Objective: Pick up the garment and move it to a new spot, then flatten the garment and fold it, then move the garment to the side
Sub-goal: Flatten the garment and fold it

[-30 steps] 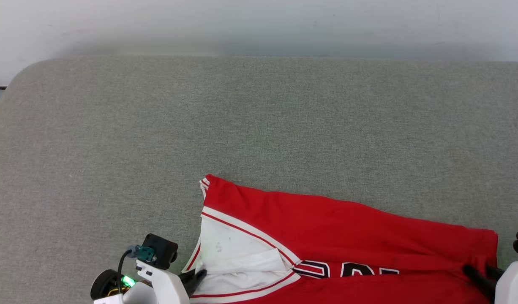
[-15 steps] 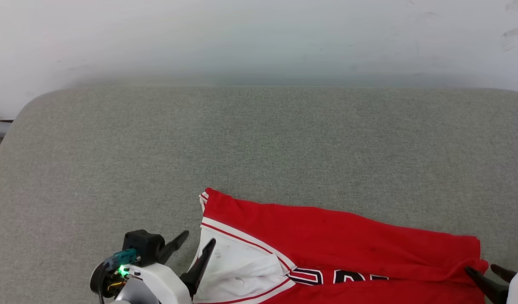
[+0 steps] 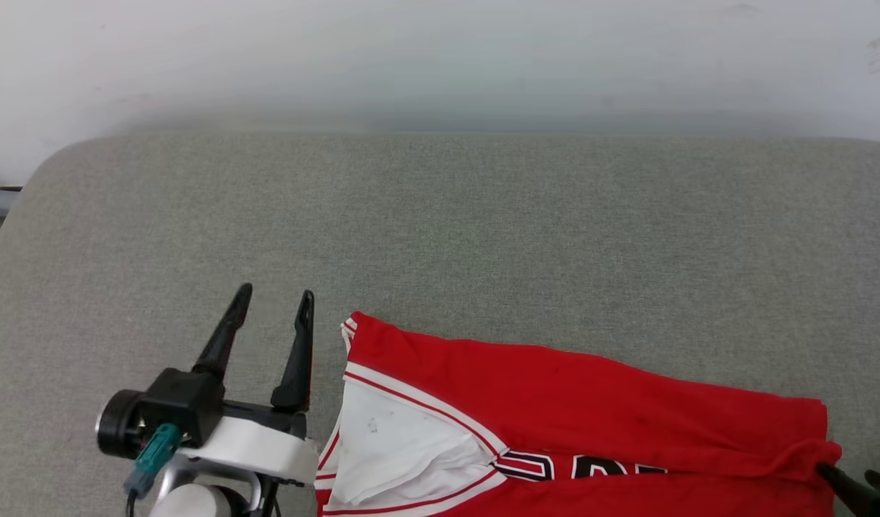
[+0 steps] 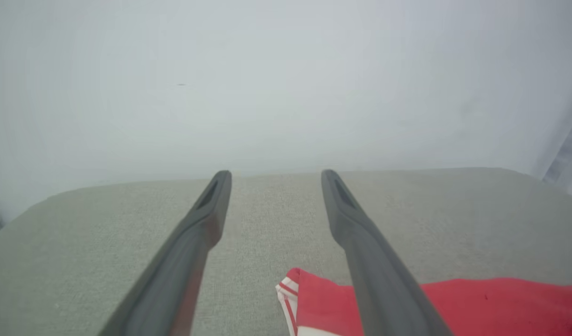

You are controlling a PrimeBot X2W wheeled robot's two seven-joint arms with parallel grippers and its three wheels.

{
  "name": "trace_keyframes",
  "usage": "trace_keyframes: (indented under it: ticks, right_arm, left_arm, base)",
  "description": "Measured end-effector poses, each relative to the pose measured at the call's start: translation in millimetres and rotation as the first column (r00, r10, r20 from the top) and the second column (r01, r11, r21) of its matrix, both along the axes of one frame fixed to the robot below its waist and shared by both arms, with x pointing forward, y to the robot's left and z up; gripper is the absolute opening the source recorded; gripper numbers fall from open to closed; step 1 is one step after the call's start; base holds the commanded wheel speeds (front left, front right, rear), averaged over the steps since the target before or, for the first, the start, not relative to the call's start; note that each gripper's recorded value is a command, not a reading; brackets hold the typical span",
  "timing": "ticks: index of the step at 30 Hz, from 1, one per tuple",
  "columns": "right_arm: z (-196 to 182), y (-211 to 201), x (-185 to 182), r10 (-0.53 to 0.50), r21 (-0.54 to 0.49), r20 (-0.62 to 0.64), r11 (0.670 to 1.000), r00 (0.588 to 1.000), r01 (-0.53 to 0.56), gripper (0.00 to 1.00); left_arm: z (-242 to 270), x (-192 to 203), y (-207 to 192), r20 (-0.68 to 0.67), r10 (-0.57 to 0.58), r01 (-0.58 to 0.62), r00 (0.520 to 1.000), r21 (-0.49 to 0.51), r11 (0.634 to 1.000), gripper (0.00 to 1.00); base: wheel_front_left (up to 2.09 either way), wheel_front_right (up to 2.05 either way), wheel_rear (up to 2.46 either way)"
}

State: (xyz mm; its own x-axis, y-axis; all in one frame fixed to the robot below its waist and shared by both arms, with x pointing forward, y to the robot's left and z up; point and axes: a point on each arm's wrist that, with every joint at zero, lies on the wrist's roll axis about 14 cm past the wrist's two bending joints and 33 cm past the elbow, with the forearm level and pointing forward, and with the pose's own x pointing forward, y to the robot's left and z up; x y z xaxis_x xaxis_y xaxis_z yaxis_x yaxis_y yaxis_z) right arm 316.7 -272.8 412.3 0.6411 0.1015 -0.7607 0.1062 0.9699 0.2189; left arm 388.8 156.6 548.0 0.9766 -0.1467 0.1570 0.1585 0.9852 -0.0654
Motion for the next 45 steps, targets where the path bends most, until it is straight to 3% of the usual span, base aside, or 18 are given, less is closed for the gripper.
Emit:
trace_keyframes:
  ticks: [5, 15, 23, 37, 38, 40, 45]
  right_arm:
    - [-2.5, -4.2, 9.6, -0.059, 0.009, -0.003, 0.998, 0.998, 0.059, 1.0]
    - [-31.8, -3.7, 14.5, -0.127, 0.056, -0.107, 0.99, 0.986, 0.133, 1.0]
    - [-53.5, 8.6, 11.6, -0.114, 0.088, -0.186, 0.987, 0.976, 0.132, 1.0]
    - [-56.7, 42.7, 16.1, -0.041, 0.163, -0.171, 0.984, 0.984, 0.069, 1.0]
    - [-57.7, 42.8, 15.2, -0.039, 0.162, -0.174, 0.985, 0.984, 0.067, 0.56]
    - [-59.0, 42.2, 14.9, -0.037, 0.157, -0.171, 0.985, 0.985, 0.065, 0.0]
    - [-61.1, 40.3, 15.2, -0.047, 0.157, -0.15, 0.985, 0.988, 0.071, 0.0]
  left_arm:
    - [16.0, -2.0, 7.3, 0.087, 0.019, -0.024, 0.996, 0.048, 0.999, 1.0]
    - [9.1, -1.2, 8.5, 0.093, 0.011, -0.019, 0.996, 0.086, 0.996, 1.0]
    - [4.3, -0.3, 15.1, 0.082, 0.03, -0.037, 0.996, 0.086, 0.996, 1.0]
    - [4.8, -1.7, 16.5, 0.083, 0.031, -0.038, 0.996, 0.083, 0.996, 1.0]
    - [4.6, -1.8, 16.6, 0.083, 0.032, -0.039, 0.996, 0.083, 0.996, 1.0]
    - [4.0, -2.0, 16.8, 0.081, 0.032, -0.038, 0.996, 0.083, 0.996, 1.0]
    - [4.4, -3.0, 17.5, 0.081, 0.033, -0.04, 0.996, 0.082, 0.996, 1.0]
  base:
    - [0.0, 0.0, 0.0]
    - [0.0, 0.0, 0.0]
    - [0.0, 0.0, 0.0]
    - [0.0, 0.0, 0.0]
    - [0.0, 0.0, 0.0]
    - [0.0, 0.0, 0.0]
    - [0.0, 0.0, 0.0]
